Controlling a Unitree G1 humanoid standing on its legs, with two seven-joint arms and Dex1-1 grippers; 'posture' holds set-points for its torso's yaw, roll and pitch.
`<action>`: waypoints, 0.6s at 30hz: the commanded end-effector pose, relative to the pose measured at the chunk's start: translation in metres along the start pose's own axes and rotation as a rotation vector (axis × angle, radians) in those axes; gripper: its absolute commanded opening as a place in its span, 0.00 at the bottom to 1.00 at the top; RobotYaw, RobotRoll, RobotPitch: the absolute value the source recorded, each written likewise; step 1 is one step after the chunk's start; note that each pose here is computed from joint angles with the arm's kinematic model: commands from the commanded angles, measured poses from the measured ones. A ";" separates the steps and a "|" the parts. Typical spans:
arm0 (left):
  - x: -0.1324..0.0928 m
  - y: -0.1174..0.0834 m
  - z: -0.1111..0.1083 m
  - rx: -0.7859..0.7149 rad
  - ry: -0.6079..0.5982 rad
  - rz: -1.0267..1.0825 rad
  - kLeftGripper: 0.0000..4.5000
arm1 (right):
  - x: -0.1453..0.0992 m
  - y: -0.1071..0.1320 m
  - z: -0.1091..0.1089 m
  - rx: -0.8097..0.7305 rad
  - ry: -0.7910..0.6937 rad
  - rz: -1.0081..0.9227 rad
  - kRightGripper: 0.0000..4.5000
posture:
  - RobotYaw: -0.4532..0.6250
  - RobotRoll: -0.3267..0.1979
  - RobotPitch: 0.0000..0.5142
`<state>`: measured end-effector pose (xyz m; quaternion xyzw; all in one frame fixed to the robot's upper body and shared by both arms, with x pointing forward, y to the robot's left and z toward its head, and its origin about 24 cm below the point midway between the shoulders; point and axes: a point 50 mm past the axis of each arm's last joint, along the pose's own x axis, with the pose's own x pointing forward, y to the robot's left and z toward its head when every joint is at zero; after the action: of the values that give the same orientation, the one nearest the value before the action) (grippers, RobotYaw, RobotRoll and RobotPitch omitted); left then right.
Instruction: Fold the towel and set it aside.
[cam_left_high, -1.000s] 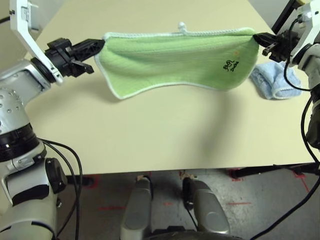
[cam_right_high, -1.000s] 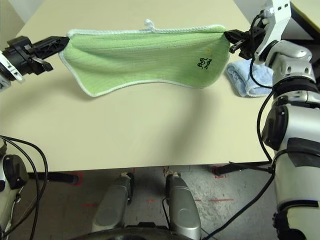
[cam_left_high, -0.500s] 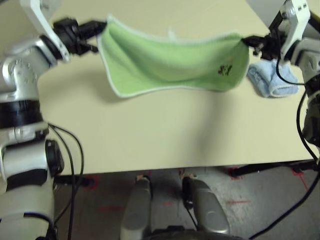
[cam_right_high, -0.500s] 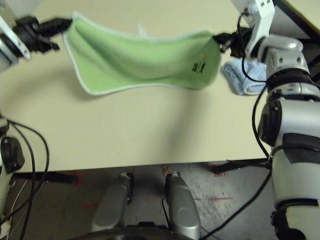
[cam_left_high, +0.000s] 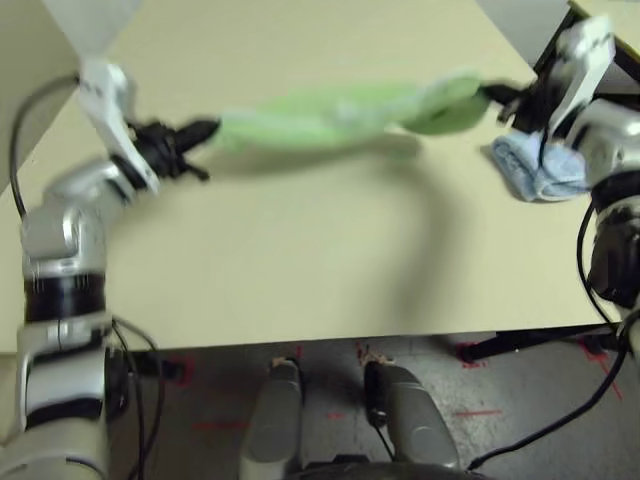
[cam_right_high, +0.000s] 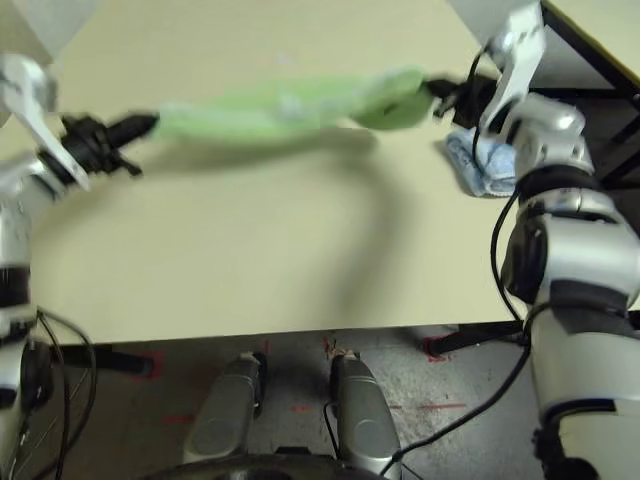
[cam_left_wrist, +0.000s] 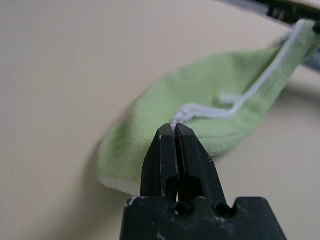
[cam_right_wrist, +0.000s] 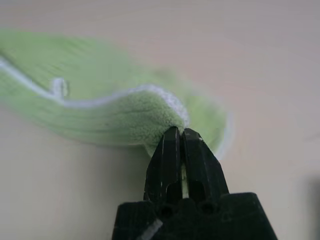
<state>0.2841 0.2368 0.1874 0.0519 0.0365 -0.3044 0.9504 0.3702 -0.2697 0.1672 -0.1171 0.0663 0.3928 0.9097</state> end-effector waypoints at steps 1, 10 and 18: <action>-0.006 -0.021 -0.009 -0.036 0.044 -0.056 0.01 | -0.013 0.002 -0.001 -0.036 0.034 0.094 0.00 | 0.59 0.62 0.24; -0.030 -0.026 -0.022 -0.086 0.191 -0.110 0.01 | -0.034 0.012 -0.018 0.018 0.169 0.285 0.00 | 0.59 0.62 0.27; -0.053 -0.016 -0.016 -0.152 0.237 -0.163 0.01 | -0.045 0.012 -0.022 0.006 0.245 0.312 0.00 | 0.60 0.62 0.29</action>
<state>0.2340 0.2527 0.1762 0.0258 0.1633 -0.3625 0.9172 0.3322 -0.2972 0.1542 -0.1435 0.1873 0.5107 0.8268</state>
